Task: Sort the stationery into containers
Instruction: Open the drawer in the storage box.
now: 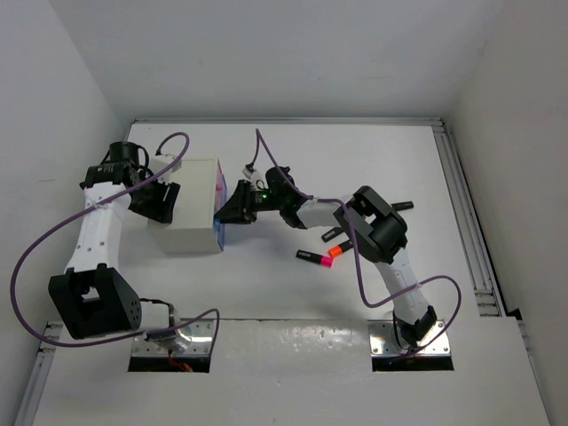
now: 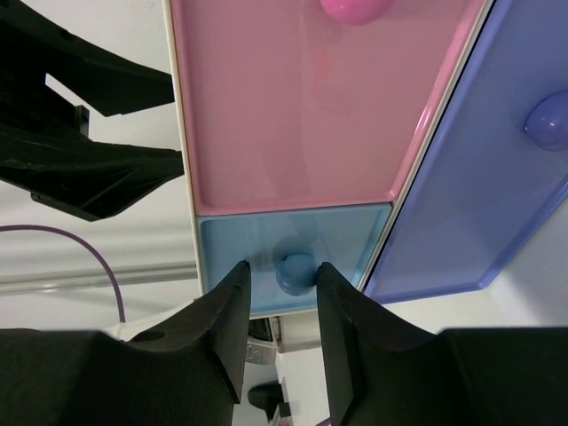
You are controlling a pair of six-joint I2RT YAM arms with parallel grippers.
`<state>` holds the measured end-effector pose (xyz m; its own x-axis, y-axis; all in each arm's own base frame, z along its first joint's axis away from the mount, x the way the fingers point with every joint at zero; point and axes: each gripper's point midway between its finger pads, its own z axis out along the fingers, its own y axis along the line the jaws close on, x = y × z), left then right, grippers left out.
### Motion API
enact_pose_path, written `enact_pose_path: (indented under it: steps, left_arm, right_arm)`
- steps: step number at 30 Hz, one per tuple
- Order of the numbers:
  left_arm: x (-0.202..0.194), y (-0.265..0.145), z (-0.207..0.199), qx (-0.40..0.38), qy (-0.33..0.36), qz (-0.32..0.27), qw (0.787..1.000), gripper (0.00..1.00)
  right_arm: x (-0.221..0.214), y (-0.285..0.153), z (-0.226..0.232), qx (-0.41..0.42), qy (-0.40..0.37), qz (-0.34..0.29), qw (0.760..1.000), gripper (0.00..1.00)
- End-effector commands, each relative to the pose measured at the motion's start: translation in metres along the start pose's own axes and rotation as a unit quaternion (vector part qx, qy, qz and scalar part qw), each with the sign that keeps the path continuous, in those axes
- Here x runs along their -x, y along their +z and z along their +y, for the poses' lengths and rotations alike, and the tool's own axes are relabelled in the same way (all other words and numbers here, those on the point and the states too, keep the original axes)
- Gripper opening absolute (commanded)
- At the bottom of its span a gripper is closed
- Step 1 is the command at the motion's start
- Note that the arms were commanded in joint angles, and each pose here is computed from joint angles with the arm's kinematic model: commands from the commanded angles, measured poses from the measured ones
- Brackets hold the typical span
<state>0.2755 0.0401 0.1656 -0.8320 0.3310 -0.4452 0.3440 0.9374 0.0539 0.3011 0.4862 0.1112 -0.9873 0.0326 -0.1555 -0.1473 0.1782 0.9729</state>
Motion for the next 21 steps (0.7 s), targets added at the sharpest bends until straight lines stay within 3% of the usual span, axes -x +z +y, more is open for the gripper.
enact_pose_path:
  steps: [1, 21]
  left_arm:
    - [-0.017, 0.014, 0.001, -0.006, -0.014, 0.035, 0.999, 0.64]
    - [-0.013, 0.015, 0.005, 0.0, -0.01, 0.029, 1.0, 0.64]
  right_arm:
    - [-0.012, 0.005, 0.025, 0.048, -0.018, 0.012, 0.999, 0.35]
    - [-0.019, 0.009, 0.018, 0.047, -0.015, 0.023, 0.999, 0.33]
